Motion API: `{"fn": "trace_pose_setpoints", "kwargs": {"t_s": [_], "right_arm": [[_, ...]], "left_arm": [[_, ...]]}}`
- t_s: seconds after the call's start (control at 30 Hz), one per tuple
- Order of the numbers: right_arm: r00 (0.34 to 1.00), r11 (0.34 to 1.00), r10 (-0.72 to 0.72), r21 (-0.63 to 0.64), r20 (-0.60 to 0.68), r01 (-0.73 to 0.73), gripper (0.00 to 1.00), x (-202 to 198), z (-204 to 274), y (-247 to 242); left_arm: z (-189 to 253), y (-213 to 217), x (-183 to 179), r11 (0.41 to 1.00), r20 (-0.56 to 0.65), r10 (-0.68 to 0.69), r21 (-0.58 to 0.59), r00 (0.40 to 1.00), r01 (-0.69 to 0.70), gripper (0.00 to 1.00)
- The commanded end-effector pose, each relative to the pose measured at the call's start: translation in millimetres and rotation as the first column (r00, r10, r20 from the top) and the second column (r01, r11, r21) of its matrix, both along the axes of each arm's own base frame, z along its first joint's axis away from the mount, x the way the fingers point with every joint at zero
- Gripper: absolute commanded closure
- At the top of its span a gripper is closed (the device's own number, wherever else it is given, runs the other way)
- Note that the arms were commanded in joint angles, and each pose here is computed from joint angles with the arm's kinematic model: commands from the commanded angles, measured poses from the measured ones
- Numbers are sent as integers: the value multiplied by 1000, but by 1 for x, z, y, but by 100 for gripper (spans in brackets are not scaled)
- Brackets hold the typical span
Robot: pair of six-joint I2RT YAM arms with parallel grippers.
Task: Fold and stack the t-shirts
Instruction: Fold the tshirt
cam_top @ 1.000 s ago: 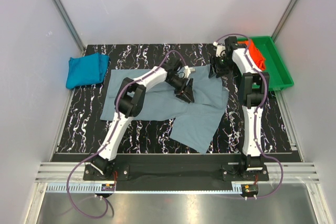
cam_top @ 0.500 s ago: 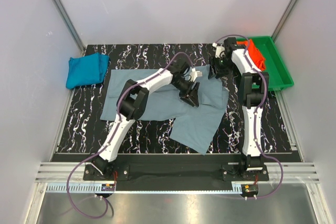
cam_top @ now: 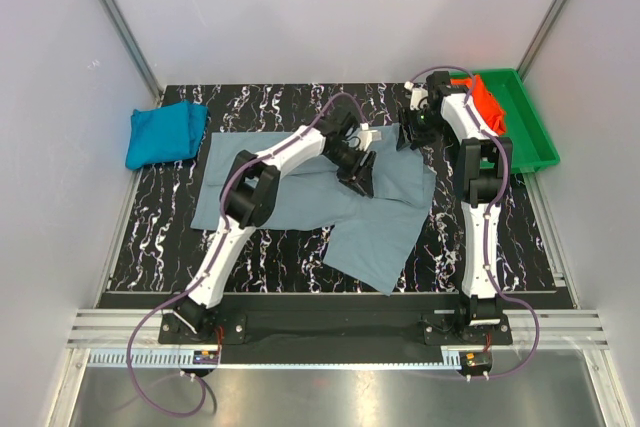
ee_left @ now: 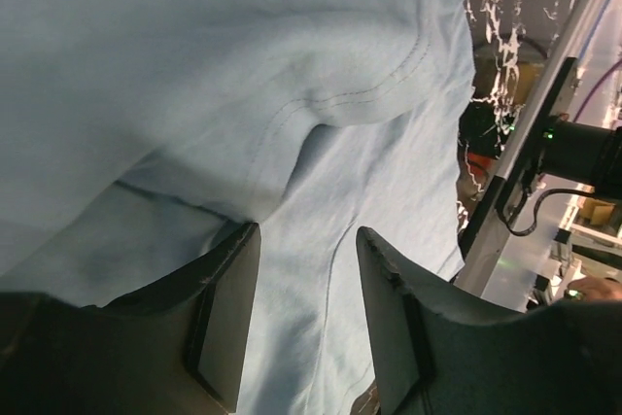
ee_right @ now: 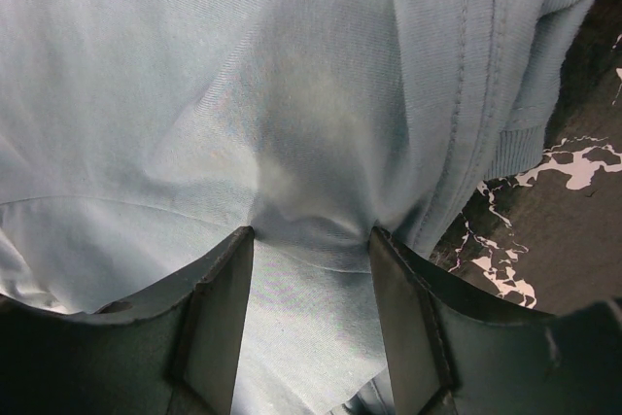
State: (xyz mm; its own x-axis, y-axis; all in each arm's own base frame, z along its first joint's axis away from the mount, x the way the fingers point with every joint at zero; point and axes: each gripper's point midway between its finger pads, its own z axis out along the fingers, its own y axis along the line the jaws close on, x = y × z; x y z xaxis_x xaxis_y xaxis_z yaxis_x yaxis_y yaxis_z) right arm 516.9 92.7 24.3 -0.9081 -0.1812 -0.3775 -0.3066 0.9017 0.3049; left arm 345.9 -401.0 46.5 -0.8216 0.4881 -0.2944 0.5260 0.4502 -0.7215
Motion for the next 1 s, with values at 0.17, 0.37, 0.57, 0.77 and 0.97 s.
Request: {"fn": "trace_pose_setpoints", "kwargs": {"t_s": [0.17, 0.37, 0.57, 0.77, 0.97], "right_arm": [[999, 1000, 20, -8, 37, -20, 42, 2, 14, 4], [999, 1000, 20, -8, 43, -20, 42, 5, 14, 4], [999, 1000, 20, -10, 39, -19, 42, 4, 13, 4], [999, 1000, 21, -15, 39, -20, 42, 3, 13, 3], [999, 1000, 21, -15, 34, -20, 42, 2, 11, 3]], "left_arm": [[17, 0, 26, 1000, 128, 6, -6, 992, -6, 51], [9, 3, 25, 1000, 109, 10, 4, 994, -10, 51], [-3, 3, 24, 1000, 89, 7, 12, 996, -8, 53], [-12, 2, 22, 1000, 71, 3, 15, 997, -4, 61], [-11, 2, 23, 1000, 75, 0, 9, 997, -1, 74]]}}
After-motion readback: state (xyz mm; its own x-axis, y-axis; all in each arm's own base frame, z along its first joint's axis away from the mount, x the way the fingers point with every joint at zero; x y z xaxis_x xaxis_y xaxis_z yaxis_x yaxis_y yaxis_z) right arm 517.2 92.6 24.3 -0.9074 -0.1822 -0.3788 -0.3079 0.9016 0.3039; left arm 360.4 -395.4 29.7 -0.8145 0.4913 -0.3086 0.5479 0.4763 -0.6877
